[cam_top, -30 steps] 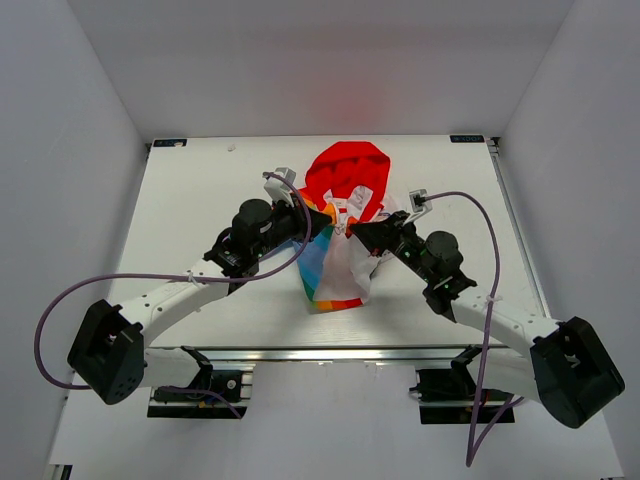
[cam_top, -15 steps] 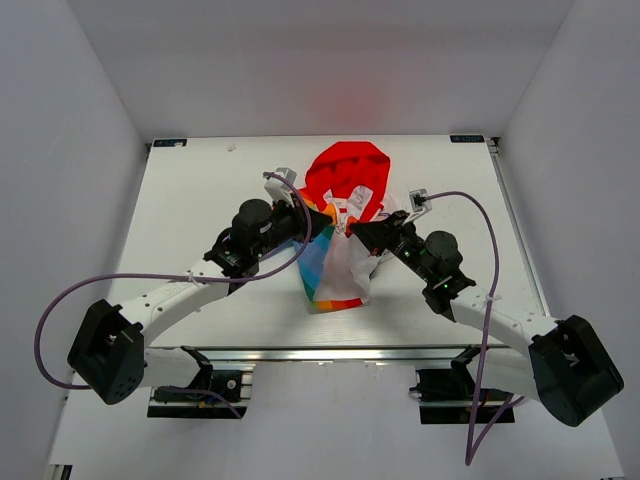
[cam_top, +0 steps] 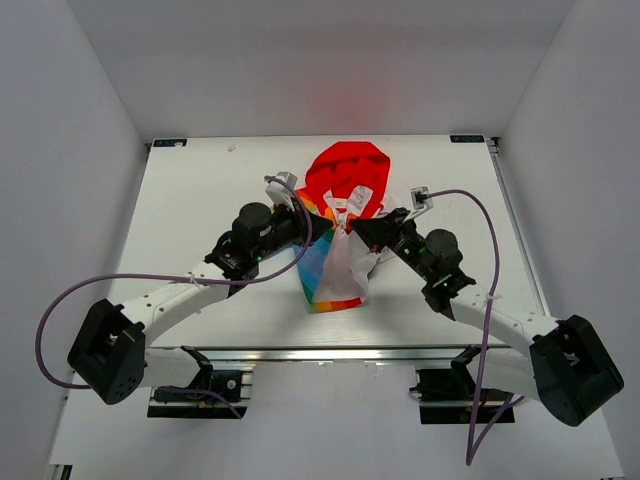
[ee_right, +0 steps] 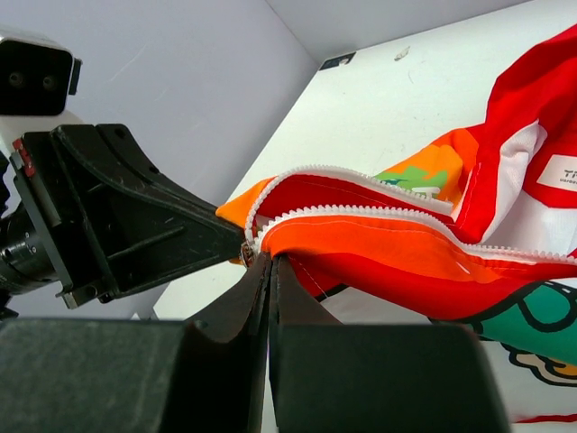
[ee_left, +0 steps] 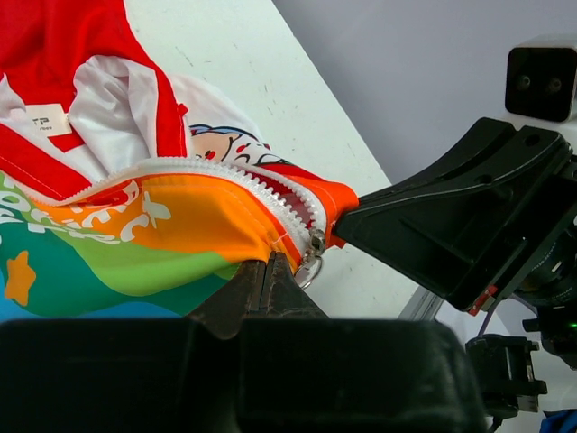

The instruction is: Zip up the jacket

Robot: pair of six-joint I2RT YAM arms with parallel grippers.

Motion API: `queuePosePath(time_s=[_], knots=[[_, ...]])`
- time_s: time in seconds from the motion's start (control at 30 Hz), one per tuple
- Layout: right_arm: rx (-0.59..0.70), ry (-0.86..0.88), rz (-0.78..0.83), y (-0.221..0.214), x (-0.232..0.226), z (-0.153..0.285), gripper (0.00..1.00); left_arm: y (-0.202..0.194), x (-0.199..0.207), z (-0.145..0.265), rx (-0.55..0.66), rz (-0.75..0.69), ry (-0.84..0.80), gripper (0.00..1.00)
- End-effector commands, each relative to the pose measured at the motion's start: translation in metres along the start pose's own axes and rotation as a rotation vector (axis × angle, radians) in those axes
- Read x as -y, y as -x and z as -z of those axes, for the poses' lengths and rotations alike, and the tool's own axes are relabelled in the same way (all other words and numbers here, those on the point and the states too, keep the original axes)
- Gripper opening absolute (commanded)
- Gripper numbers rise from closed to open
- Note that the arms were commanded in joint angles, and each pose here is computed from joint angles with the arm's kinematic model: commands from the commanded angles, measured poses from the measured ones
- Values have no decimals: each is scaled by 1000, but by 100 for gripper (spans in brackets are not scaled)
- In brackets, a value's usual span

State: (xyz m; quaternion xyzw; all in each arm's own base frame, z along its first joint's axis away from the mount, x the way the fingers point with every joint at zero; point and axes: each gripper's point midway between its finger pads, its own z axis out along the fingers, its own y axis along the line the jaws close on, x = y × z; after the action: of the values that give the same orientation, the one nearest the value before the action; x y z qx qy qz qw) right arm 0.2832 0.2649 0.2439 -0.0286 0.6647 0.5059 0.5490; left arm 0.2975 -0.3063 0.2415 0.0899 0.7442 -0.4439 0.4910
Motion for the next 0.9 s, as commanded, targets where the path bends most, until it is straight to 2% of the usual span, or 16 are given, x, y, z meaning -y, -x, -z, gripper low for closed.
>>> queuePosePath(time_s=[0.0,0.2,0.33,0.43,0.7,0.87], knots=[[72,22,2,30,-17,-11,0,4,14,6,15,-22,-57,0],[31,-26,-52,27,-13,-17,0,5,26,12,34,-38,-126,0],[-104,-128,-88,9,0,-23,0,3,25,19,50,-61,-126,0],[-118,-125,-100,8,-3,-22,0,2,28,21,53,-94,-146,0],[-161,-67,-104,19,-27,-19,0,-20,1,16,-48,-132,-24,0],[-141,-60,-98,35,-33,-20,0,-36,-7,18,-105,-143,5,0]])
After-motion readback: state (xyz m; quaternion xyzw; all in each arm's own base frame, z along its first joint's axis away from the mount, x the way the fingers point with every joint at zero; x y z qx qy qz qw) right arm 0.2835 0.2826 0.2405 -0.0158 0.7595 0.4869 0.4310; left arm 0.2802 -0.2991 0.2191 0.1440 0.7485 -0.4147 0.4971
